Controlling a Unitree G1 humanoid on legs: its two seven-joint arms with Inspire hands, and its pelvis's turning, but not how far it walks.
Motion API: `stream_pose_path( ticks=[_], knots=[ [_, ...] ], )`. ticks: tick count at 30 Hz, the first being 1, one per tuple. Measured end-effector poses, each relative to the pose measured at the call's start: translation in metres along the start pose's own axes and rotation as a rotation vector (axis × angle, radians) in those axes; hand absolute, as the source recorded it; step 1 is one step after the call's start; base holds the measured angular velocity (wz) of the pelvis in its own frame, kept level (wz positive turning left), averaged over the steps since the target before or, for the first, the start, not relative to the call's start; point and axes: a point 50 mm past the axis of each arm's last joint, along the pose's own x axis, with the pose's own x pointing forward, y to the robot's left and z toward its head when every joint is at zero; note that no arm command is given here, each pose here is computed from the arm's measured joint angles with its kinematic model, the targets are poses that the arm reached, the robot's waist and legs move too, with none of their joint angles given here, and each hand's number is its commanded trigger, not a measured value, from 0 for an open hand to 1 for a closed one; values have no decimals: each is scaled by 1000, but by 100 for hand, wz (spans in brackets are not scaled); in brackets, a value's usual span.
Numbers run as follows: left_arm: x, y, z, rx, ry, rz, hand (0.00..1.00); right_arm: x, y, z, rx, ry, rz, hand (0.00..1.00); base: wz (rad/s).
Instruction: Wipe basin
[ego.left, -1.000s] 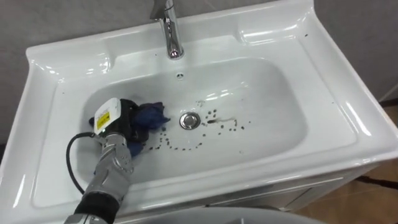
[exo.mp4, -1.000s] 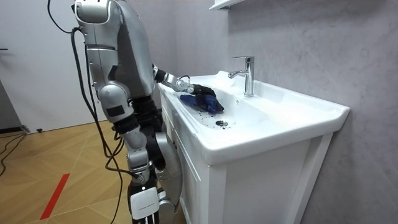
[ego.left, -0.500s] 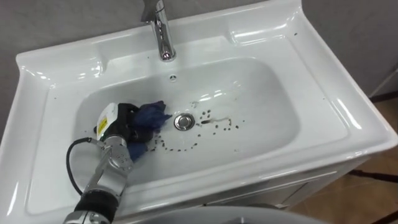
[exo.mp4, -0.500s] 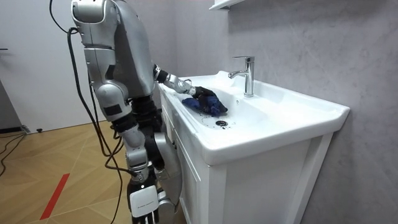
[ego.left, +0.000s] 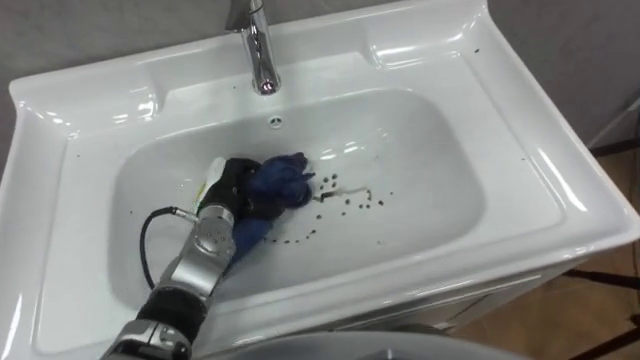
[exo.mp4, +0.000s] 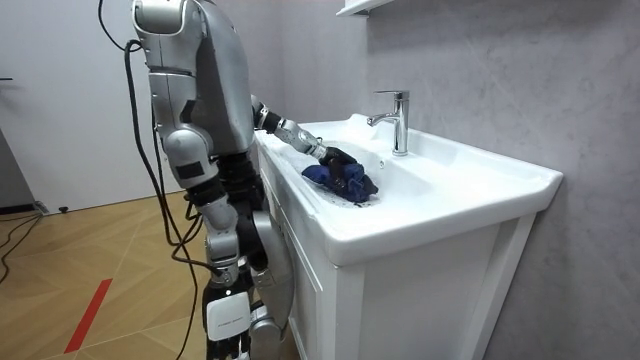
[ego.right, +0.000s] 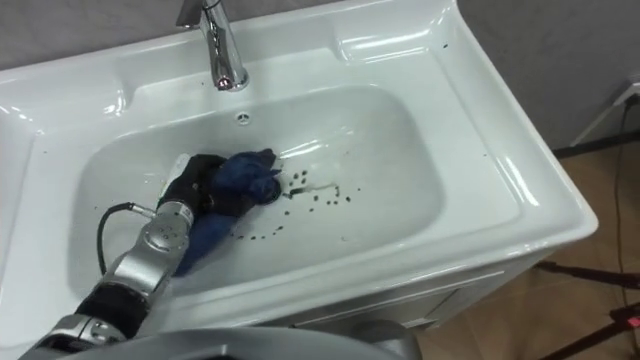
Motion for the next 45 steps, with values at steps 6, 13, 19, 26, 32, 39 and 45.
stream_pose_path(
  ticks=[6, 13, 19, 26, 32, 39, 45],
  knots=[
    [-2, -16, 28, 57, -71, -150, 100, -1, -2, 11, 10, -29, 15, 0, 2],
    [-8, -21, 50, 258, -164, -183, 100, -1, -1, 12, 28, -40, 35, 0, 1],
    [-12, -26, 53, 434, -199, -144, 100, -1, -1, 13, 28, -51, 36, 0, 1],
    [-13, -36, 29, 445, -182, -96, 100, 0, -1, 8, 27, -36, 24, 0, 0],
    [-18, -14, -10, 343, -86, 96, 100, 0, -3, 5, 60, -27, -12, 0, 4],
    [-29, 23, -44, 313, 17, 354, 100, 1, -7, -10, 74, 23, -44, 0, -7],
    [-37, 46, -65, 399, 72, 509, 100, 0, -24, -11, 102, 14, -117, 0, -17]
  ],
)
